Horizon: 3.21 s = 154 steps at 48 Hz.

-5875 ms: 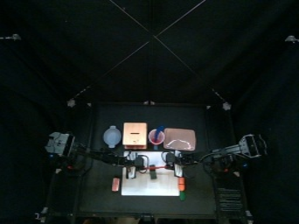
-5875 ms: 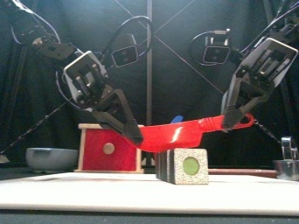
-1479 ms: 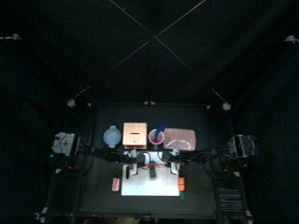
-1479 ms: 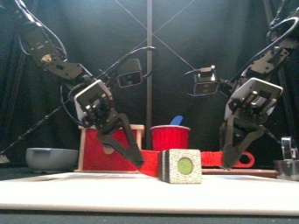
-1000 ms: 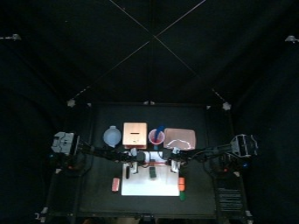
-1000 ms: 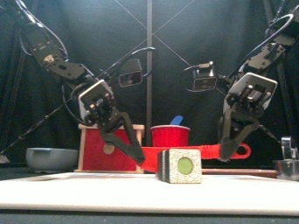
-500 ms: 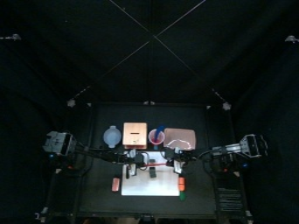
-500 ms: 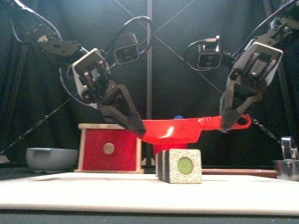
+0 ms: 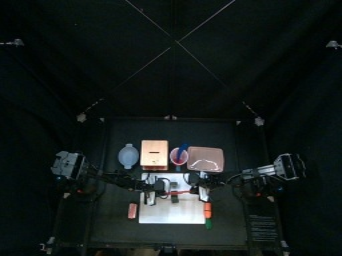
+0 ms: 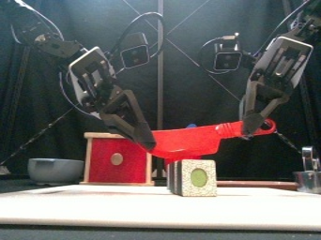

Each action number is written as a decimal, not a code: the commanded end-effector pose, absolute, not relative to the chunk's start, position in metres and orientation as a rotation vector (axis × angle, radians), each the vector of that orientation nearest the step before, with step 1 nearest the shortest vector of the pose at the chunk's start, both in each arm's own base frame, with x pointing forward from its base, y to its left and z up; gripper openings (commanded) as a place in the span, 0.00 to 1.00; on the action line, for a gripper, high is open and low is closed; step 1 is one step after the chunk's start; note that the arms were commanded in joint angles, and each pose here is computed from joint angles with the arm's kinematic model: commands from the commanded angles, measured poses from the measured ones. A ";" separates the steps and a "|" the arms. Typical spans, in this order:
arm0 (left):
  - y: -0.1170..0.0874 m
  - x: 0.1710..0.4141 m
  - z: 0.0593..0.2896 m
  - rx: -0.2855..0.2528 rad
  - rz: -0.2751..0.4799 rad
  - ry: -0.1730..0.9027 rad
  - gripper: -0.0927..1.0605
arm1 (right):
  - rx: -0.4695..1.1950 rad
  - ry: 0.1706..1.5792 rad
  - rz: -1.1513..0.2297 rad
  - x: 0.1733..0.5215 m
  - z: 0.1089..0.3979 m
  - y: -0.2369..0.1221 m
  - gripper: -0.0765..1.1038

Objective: Place sushi on board then cut the sushi with the knife then place the pieces on the plate
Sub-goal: Cut the sushi into 4 pieces

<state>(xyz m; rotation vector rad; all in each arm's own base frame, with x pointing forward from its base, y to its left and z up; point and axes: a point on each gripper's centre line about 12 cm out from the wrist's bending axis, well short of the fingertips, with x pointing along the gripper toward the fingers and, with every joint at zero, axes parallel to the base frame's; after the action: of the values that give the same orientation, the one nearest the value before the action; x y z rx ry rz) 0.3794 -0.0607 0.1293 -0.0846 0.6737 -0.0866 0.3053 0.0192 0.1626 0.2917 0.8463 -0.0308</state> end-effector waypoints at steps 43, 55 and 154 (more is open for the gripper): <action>-0.068 0.385 0.118 -0.082 -0.097 0.695 0.45 | 0.297 0.902 -0.049 0.312 0.142 0.019 0.33; -0.067 0.385 0.107 -0.079 -0.091 0.722 0.45 | 0.295 0.927 -0.052 0.314 0.134 0.019 0.33; -0.082 0.385 0.163 0.021 -0.187 0.568 0.45 | 0.321 0.794 0.003 0.306 0.184 0.030 0.33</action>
<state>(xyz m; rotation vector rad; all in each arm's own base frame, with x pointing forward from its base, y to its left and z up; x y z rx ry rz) 0.3805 -0.0706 0.1480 0.0114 0.6219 -0.1571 0.3045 0.0296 0.1732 0.3035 0.8364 0.0029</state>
